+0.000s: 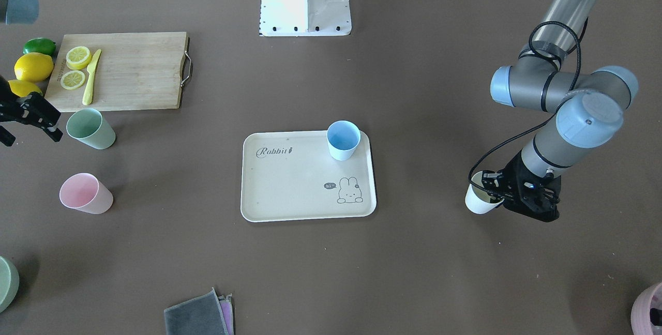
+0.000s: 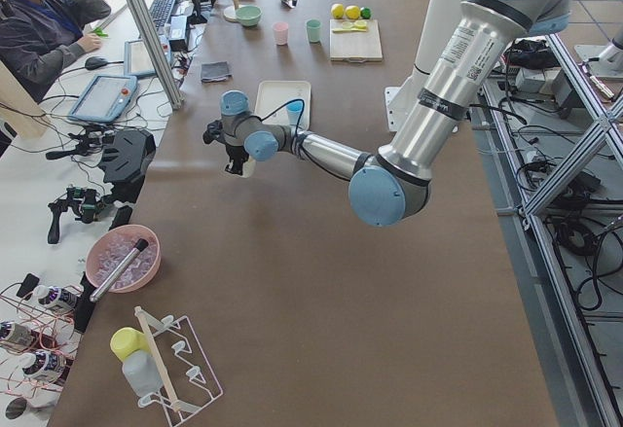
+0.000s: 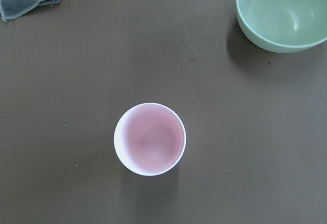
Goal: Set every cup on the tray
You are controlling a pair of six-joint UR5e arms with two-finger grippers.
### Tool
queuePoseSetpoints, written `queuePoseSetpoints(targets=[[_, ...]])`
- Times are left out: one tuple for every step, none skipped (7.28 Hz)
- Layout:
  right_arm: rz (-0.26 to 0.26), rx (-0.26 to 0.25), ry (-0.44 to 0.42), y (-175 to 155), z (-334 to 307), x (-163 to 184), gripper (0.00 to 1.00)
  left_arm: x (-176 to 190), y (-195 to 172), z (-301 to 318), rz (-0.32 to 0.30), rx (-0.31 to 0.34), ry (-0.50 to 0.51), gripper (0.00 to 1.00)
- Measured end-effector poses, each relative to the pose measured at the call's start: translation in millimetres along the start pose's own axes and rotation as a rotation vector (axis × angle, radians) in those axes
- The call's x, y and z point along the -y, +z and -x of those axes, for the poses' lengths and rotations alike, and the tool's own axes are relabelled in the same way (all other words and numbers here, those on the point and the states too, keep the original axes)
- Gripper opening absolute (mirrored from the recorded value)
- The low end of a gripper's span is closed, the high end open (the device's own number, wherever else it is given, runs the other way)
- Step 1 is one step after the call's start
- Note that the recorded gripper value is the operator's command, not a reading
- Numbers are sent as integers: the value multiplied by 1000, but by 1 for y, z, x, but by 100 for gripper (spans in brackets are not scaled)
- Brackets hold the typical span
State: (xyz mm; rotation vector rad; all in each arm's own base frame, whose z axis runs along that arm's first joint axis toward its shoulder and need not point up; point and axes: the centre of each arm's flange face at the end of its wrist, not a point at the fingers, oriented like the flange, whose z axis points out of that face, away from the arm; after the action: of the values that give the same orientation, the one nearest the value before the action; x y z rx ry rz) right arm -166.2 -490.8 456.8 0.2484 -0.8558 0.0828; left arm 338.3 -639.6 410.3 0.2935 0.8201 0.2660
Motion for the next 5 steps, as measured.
queuePoseSetpoints(targets=[[0,0,0,0,0,0,100,9,-9,-25,-10,-16,-44,0],[0,0,0,0,0,0,100,14,-10,-63,-11,-45,-92,0],[1,-1,-1,1,0,-1,100,19,-7,-113,-5,-80,-141,0],[3,-5,-4,3,0,-1,100,21,-5,-159,1,-111,-186,0],[6,-13,-12,8,1,-3,100,21,0,-197,-5,-122,-225,0]])
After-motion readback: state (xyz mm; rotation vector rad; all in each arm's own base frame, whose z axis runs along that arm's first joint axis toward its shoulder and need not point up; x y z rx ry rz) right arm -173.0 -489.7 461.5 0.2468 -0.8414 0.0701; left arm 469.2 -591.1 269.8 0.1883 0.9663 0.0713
